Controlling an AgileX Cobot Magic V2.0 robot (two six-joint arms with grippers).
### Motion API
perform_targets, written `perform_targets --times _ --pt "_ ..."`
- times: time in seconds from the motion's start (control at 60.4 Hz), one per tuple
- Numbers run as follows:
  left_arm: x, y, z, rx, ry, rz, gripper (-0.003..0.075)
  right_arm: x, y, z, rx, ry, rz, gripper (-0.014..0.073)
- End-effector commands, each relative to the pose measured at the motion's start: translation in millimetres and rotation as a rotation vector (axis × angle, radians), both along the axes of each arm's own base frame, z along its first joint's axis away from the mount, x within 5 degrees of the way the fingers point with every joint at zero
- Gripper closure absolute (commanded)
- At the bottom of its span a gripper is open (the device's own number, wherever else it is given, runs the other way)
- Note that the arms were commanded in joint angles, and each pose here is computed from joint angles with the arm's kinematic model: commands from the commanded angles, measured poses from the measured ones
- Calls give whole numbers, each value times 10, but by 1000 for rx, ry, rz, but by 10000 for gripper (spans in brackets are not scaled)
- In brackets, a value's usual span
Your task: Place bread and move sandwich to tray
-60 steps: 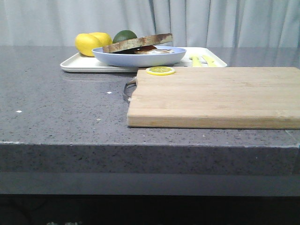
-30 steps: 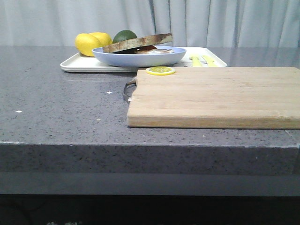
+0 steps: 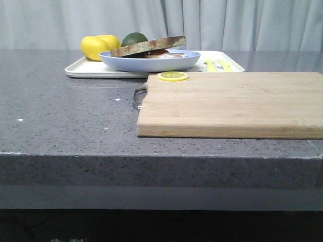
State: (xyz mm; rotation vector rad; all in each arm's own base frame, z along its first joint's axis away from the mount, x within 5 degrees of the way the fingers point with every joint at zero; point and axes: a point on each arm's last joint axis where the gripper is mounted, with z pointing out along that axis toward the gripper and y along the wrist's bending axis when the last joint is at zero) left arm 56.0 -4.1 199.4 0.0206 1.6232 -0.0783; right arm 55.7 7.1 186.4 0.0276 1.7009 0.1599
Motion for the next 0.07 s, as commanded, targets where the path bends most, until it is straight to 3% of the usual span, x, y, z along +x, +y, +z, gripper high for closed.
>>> perform_targets --times 0.0,0.05 --pt "-17 4 92 -21 -107 1 741 -6 -21 84 5 -89 -26 652" --pt "-17 4 92 -21 -107 1 741 -6 -21 84 5 -89 -26 652"
